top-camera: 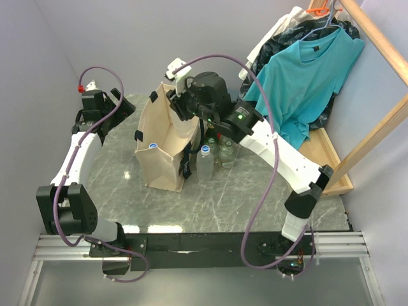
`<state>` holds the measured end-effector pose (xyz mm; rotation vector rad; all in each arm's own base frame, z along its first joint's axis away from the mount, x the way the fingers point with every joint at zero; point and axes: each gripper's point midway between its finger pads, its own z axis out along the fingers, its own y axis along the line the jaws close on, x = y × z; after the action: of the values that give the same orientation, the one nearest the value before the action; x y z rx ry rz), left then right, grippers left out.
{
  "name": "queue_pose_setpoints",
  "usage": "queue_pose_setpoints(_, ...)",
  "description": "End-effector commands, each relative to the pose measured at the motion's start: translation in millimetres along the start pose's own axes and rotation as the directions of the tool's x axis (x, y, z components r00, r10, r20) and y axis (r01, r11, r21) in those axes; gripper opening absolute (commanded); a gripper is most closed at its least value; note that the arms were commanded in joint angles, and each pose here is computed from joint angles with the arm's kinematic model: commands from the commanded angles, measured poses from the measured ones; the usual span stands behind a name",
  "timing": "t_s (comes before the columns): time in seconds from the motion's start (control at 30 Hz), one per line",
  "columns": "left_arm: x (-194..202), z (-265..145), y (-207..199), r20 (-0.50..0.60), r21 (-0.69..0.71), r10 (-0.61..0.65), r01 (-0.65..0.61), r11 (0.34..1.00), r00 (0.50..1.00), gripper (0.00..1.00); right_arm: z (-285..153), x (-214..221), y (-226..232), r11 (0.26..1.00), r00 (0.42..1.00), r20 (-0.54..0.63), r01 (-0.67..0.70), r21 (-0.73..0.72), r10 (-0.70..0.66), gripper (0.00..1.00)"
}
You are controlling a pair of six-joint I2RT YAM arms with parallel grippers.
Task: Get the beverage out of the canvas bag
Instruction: Take out the drink from the canvas bag, then place the drink at the center of the board.
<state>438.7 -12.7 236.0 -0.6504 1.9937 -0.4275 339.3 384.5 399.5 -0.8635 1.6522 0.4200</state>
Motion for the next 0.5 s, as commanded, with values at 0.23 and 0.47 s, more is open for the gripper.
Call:
queue_pose_setpoints(0.23, -21, -15, -17, 0.072, 0.059, 0.001, -0.006, 0.998, 0.997, 0.96, -98, -128, -28, 0.993, 0.907, 0.421, -0.026, 0.116, -0.026, 0.00)
queue_pose_setpoints(0.47, -21, -16, -18, 0.072, 0.065, 0.000, -0.005, 0.998, 0.997, 0.96, -111, -134, -27, 0.991, 0.895, 0.444, -0.029, 0.129, -0.031, 0.00)
